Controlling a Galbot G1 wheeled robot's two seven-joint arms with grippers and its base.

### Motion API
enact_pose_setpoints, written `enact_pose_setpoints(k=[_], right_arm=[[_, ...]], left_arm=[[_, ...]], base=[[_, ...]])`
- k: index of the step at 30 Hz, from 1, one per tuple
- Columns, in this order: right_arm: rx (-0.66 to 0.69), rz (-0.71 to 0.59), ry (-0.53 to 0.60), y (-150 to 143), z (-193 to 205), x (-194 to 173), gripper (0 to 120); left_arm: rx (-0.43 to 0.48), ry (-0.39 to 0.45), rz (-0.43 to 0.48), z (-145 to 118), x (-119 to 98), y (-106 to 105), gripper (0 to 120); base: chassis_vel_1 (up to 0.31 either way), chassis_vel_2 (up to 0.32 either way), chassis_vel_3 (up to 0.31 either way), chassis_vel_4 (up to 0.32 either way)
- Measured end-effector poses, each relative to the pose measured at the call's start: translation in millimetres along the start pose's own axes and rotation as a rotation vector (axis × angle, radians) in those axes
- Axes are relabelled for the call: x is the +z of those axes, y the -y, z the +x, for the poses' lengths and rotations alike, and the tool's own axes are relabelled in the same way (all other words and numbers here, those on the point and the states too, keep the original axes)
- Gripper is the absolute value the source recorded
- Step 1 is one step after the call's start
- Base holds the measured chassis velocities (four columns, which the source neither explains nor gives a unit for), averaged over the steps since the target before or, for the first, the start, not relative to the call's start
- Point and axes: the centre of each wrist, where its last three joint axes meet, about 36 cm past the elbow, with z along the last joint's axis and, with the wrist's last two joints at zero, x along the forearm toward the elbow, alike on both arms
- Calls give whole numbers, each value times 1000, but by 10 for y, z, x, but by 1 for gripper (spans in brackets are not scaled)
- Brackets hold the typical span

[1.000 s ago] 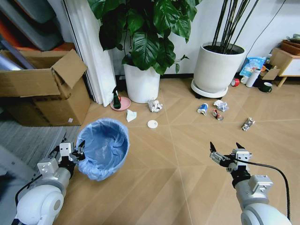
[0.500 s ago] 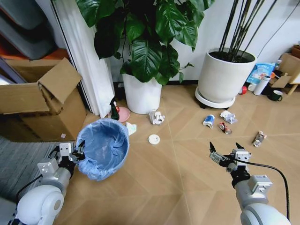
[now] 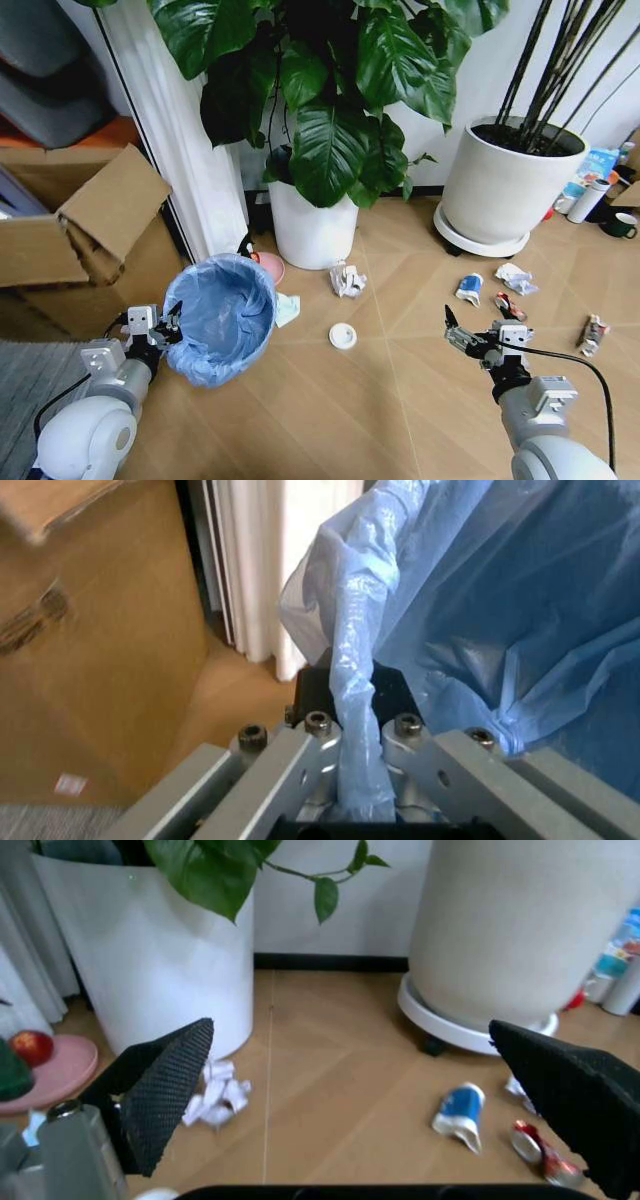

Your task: Pick up the trash bin and place the garbage on the floor into it.

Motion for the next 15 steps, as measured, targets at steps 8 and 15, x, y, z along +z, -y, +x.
enact_pose_setpoints(k=[8, 15], right_arm=[[-9, 0, -6, 12, -44, 55, 100], [-30, -13, -38, 17, -155, 167, 100]], left_arm=[[-1, 0, -4, 11, -5, -1, 0], [1, -11, -9, -3, 17, -7, 0]], base=[[-165, 213, 134, -191], [-7, 2, -21, 23]])
